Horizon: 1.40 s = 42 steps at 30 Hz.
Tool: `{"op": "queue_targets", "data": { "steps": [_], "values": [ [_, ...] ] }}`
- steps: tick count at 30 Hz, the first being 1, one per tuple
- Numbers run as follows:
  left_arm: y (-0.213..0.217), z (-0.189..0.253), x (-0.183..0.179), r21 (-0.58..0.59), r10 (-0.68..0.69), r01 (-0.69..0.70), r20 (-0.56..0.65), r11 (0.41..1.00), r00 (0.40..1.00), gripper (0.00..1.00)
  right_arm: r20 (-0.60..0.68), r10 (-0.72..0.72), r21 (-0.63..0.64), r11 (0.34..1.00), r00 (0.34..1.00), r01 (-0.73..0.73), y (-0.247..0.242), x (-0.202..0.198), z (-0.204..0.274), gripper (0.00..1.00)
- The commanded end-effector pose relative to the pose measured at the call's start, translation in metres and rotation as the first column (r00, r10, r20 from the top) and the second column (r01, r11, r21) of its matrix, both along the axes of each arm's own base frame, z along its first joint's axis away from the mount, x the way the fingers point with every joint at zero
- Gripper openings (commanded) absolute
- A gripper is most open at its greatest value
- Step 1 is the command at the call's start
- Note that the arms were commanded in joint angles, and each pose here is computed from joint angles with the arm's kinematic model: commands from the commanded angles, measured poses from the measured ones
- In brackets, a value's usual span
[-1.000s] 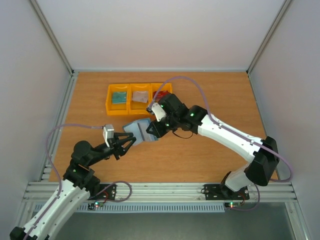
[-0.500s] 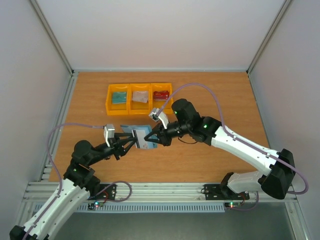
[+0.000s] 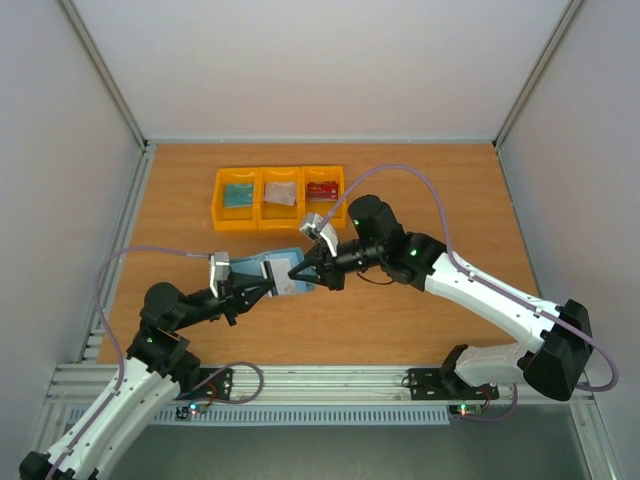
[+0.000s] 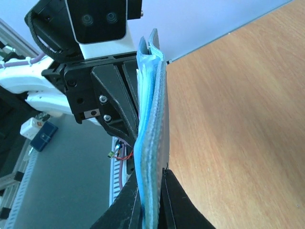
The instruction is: Take the credit cards out of the card holder
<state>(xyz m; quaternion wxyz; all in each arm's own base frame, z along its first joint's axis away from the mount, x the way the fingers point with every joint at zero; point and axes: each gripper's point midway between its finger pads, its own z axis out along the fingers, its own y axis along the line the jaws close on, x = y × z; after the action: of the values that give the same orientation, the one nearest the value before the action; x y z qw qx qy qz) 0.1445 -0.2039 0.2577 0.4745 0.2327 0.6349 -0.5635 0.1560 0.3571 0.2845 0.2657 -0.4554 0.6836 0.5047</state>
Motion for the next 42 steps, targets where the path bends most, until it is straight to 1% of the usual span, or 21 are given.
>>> {"op": "queue_targets", "data": {
  "steps": [1, 3, 5, 11, 16, 19, 23, 27, 29, 30, 33, 34, 37, 38, 41, 42],
  "values": [
    [-0.001, 0.015, -0.009, -0.036, -0.037, 0.04, 0.062, 0.999, 0.997, 0.01, 0.078, 0.117, 0.073, 0.99, 0.99, -0.123, -0.001, -0.023, 0.019, 0.01],
    [-0.001, 0.016, -0.011, -0.042, -0.041, 0.044, 0.062, 0.998, 0.997, 0.09, 0.063, 0.145, 0.07, 0.986, 0.987, -0.149, -0.003, -0.026, 0.019, 0.01],
    [-0.001, 0.019, -0.013, -0.049, -0.053, 0.057, 0.067, 0.997, 0.996, 0.11, 0.045, 0.18, 0.062, 0.981, 0.983, -0.183, -0.004, -0.031, 0.019, 0.01],
    [-0.002, 0.024, -0.023, -0.065, -0.106, 0.111, 0.074, 0.992, 0.992, 0.09, 0.053, 0.217, 0.089, 0.971, 0.975, -0.221, -0.01, -0.033, 0.028, 0.01],
    [-0.002, 0.027, -0.028, -0.073, -0.126, 0.132, 0.081, 0.989, 0.989, 0.01, 0.045, 0.216, 0.098, 0.971, 0.975, -0.22, -0.012, -0.03, 0.032, 0.01],
    [-0.002, 0.026, -0.028, -0.071, -0.126, 0.131, 0.078, 0.989, 0.989, 0.0, 0.043, 0.219, 0.101, 0.97, 0.975, -0.222, -0.01, -0.029, 0.034, 0.02],
    [0.0, 0.025, -0.021, -0.07, -0.078, 0.083, 0.069, 0.994, 0.995, 0.0, 0.06, 0.201, 0.092, 0.974, 0.978, -0.206, -0.014, -0.027, 0.035, 0.06],
    [0.0, 0.025, -0.021, -0.073, -0.077, 0.082, 0.066, 0.994, 0.995, 0.0, 0.051, 0.137, 0.082, 0.987, 0.989, -0.141, -0.029, -0.014, 0.031, 0.16],
    [0.001, 0.026, -0.021, -0.075, -0.076, 0.081, 0.07, 0.994, 0.995, 0.0, 0.039, 0.124, 0.073, 0.989, 0.992, -0.127, -0.032, -0.012, 0.029, 0.18],
    [0.001, 0.026, -0.022, -0.075, -0.076, 0.082, 0.073, 0.994, 0.994, 0.0, 0.031, 0.132, 0.076, 0.988, 0.991, -0.134, -0.032, -0.013, 0.03, 0.17],
    [0.001, 0.026, -0.022, -0.073, -0.075, 0.081, 0.076, 0.994, 0.994, 0.0, 0.017, 0.146, 0.091, 0.985, 0.989, -0.147, -0.031, -0.015, 0.032, 0.07],
    [0.001, 0.026, -0.022, -0.073, -0.077, 0.082, 0.08, 0.994, 0.994, 0.0, 0.018, 0.143, 0.092, 0.985, 0.99, -0.144, -0.03, -0.014, 0.032, 0.05],
    [0.001, 0.026, -0.021, -0.073, -0.07, 0.076, 0.08, 0.994, 0.994, 0.0, 0.015, 0.142, 0.1, 0.985, 0.99, -0.143, -0.03, -0.014, 0.034, 0.06],
    [0.002, 0.026, -0.02, -0.074, -0.065, 0.071, 0.081, 0.995, 0.995, 0.0, 0.01, 0.139, 0.101, 0.985, 0.99, -0.14, -0.029, -0.013, 0.034, 0.09],
    [0.002, 0.026, -0.019, -0.073, -0.053, 0.059, 0.085, 0.996, 0.995, 0.0, -0.017, 0.129, 0.093, 0.988, 0.992, -0.126, -0.022, -0.009, 0.028, 0.25],
    [0.002, 0.027, -0.018, -0.074, -0.048, 0.055, 0.086, 0.996, 0.995, 0.0, -0.024, 0.133, 0.089, 0.987, 0.991, -0.13, -0.02, -0.01, 0.027, 0.28]
  ]
}}
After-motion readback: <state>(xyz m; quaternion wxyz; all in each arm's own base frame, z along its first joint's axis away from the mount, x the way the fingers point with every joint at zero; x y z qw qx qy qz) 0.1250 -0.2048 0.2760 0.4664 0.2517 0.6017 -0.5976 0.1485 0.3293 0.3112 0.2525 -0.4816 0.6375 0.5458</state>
